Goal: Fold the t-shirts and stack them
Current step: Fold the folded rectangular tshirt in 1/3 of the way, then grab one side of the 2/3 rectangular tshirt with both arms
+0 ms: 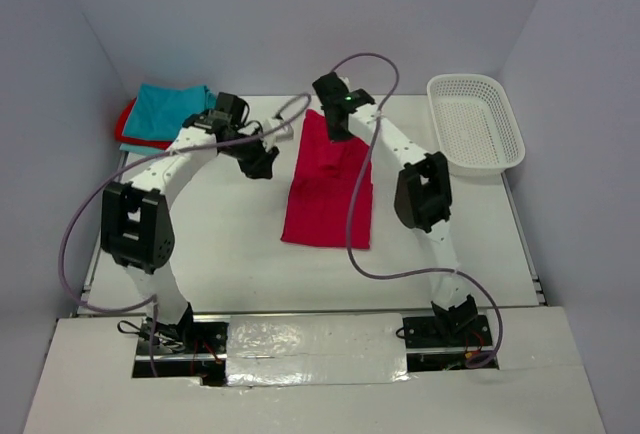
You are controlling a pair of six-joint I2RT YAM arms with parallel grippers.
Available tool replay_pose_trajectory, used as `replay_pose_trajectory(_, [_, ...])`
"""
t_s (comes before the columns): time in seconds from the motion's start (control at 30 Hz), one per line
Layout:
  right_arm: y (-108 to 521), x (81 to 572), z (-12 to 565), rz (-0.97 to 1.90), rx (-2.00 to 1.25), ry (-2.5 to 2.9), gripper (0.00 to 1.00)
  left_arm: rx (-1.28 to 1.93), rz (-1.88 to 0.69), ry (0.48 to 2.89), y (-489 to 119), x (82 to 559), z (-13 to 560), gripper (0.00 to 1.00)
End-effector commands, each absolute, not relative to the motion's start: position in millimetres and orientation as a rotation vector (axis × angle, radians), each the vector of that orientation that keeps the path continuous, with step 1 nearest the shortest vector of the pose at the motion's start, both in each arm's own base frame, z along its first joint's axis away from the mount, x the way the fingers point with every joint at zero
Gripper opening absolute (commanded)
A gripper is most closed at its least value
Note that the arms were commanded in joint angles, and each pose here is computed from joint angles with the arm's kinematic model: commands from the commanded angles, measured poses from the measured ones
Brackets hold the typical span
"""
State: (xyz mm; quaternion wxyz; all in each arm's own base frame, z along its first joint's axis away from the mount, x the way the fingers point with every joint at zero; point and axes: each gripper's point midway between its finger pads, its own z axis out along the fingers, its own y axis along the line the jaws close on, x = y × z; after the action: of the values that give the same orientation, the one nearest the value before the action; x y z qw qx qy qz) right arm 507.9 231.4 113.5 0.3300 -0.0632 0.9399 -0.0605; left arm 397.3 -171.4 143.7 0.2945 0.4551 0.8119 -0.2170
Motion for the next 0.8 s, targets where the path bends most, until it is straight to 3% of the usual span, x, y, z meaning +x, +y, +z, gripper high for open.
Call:
replay_pose_trajectory(0.0, [203.8, 476.6, 189.6, 0.070, -0.019, 2.441, 0.20, 1.877, -0.593, 1.638, -203.6, 310.0, 146.4, 0.44])
replay_pose_trajectory(0.03, [201.3, 439.7, 150.1, 0.137, -0.047, 2.574, 0.42, 1.970, -0.511, 1.522, -198.8, 296.0, 151.1, 0.47])
replay_pose_trajectory(0.07, [200.5, 426.0, 184.5, 0.244, -0.005, 2.491, 0.52, 2.055, -0.539, 1.490, -194.0, 275.4, 130.7, 0.49])
replay_pose_trajectory(0.1, [185.5, 390.7, 140.0, 0.227, 0.022, 2.610, 0.65, 2.145, -0.536, 1.376, -195.7, 267.5, 127.2, 0.80])
replay_pose_trajectory(0.13, [184.8, 371.5, 135.1, 0.283, 0.038, 2.632, 0.71, 2.181, -0.565, 1.356, -194.9, 261.0, 121.3, 0.99])
replay_pose_trajectory(0.17, [185.2, 359.5, 149.7, 0.353, 0.054, 2.580, 0.73, 2.211, -0.604, 1.350, -194.9, 251.6, 116.3, 0.99])
replay_pose_trajectory(0.2, [178.8, 326.5, 113.1, 0.378, 0.112, 2.680, 0.75, 2.238, -0.607, 1.317, -199.3, 247.8, 112.9, 0.99])
replay_pose_trajectory(0.27, [191.8, 308.1, 116.0, 0.583, 0.143, 2.631, 0.75, 2.237, -0.554, 1.296, -207.3, 250.7, 103.9, 1.00])
replay_pose_trajectory(0.33, [188.0, 277.6, 81.2, 0.636, 0.260, 2.693, 0.74, 2.238, -0.493, 1.244, -221.8, 249.3, 100.8, 0.99])
replay_pose_trajectory(0.5, [190.4, 255.1, 48.7, 0.723, 0.340, 2.731, 0.71, 2.163, -0.318, 1.289, -236.6, 270.0, 78.1, 0.99])
replay_pose_trajectory(0.77, [192.2, 236.9, 18.4, 0.838, 0.457, 2.759, 0.66, 2.178, -0.274, 1.311, -232.1, 269.1, 46.1, 0.99])
